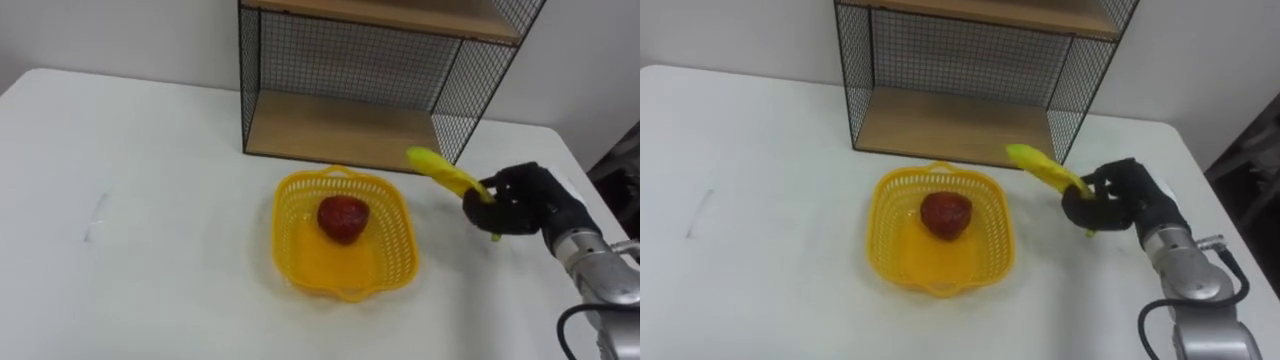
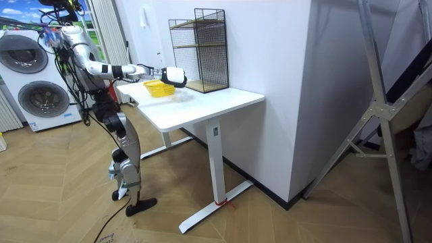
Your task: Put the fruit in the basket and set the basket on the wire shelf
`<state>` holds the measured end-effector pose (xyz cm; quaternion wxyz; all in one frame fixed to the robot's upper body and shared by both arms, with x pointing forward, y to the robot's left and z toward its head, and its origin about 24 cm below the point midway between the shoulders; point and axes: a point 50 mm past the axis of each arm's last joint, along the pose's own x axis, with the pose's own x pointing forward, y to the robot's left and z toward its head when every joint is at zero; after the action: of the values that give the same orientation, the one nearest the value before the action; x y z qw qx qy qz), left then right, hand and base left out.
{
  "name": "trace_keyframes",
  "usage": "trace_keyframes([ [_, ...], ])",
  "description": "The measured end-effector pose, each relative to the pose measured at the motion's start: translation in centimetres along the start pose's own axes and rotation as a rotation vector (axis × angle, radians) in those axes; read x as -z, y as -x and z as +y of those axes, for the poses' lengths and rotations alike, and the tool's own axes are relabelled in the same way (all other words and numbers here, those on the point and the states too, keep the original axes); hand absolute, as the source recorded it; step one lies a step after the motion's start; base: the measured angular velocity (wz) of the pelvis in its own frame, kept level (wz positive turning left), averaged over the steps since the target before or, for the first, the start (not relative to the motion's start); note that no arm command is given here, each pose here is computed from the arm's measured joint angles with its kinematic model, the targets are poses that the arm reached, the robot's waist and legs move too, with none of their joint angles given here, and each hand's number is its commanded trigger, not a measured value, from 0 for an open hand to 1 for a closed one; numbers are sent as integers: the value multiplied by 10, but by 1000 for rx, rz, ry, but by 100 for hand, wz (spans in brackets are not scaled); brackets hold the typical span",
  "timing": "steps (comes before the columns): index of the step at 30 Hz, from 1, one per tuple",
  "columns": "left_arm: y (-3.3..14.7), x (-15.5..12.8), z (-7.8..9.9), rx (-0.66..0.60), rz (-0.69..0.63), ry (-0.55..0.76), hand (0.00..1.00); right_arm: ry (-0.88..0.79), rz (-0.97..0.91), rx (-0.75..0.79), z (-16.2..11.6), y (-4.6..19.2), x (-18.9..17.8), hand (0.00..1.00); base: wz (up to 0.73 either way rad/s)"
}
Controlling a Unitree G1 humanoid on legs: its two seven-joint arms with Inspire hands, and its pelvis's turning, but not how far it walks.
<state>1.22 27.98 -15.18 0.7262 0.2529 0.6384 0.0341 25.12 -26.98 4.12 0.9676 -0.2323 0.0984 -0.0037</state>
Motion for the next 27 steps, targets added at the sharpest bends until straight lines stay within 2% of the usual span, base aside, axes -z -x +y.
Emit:
trace_keyframes([
  [6,2,3,-11,9,8,-7,0,-53,-136,5,-1,2,-29,100,0],
  [16,2,4,-13,23,10,-13,0,8,-239,-15,2,6,-54,100,0],
  [27,-2,-16,-8,13,-40,-8,0,154,-258,-200,30,7,-62,100,-1],
])
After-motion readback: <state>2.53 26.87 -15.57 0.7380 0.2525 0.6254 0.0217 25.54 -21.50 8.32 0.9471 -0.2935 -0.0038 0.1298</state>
